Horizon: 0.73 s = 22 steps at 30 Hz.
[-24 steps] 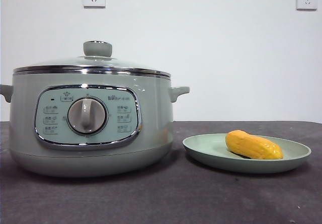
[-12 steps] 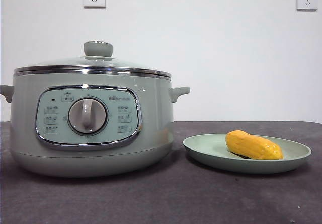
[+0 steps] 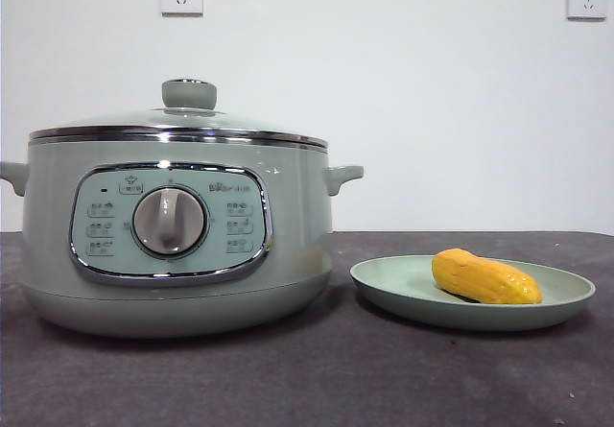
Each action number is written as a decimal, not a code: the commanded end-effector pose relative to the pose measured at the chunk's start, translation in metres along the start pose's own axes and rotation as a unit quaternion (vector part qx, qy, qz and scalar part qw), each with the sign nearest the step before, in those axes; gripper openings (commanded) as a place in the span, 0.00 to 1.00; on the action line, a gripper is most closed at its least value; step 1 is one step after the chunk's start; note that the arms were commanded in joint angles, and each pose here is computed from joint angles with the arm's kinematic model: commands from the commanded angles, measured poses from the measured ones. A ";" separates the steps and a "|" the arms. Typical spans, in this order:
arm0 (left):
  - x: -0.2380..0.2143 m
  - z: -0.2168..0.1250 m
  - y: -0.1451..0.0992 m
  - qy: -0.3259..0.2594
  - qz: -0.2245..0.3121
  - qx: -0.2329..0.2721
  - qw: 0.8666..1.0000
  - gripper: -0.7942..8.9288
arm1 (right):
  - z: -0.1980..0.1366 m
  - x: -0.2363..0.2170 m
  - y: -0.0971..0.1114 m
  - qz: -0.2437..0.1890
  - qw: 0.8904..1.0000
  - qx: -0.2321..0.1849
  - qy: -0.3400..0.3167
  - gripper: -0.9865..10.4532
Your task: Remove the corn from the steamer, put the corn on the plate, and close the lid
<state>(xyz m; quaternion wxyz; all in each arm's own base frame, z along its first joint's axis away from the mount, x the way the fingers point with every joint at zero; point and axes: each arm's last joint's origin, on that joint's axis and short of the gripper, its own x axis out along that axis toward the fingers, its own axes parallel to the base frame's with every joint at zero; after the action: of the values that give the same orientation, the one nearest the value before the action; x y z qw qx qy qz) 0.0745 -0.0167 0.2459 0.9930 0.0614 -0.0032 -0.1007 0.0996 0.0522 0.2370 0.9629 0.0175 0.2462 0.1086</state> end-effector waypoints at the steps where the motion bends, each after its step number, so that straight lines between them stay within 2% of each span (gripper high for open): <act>1: 0.008 -0.034 0.002 0.019 0.014 -0.011 1.000 0.08 | -0.001 0.001 0.000 -0.001 1.000 0.005 -0.001 0.09; 6: 0.016 -0.077 0.004 0.054 0.021 -0.039 0.998 0.08 | -0.001 0.001 0.000 -0.001 1.000 0.005 -0.001 0.09; 10: 0.018 -0.094 0.006 0.080 0.037 -0.052 0.995 0.08 | -0.001 0.001 0.000 -0.001 1.000 0.005 -0.001 0.09; 22: 0.018 -0.099 0.006 0.092 0.041 -0.053 0.993 0.08 | -0.001 0.001 0.000 -0.001 1.000 0.005 -0.001 0.09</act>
<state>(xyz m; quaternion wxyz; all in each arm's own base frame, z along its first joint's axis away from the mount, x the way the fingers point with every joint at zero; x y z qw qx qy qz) 0.0951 -0.0032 0.1526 0.9946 0.0210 0.0843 -0.0559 0.0996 0.0522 0.2370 0.9629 0.0175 0.2462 0.1086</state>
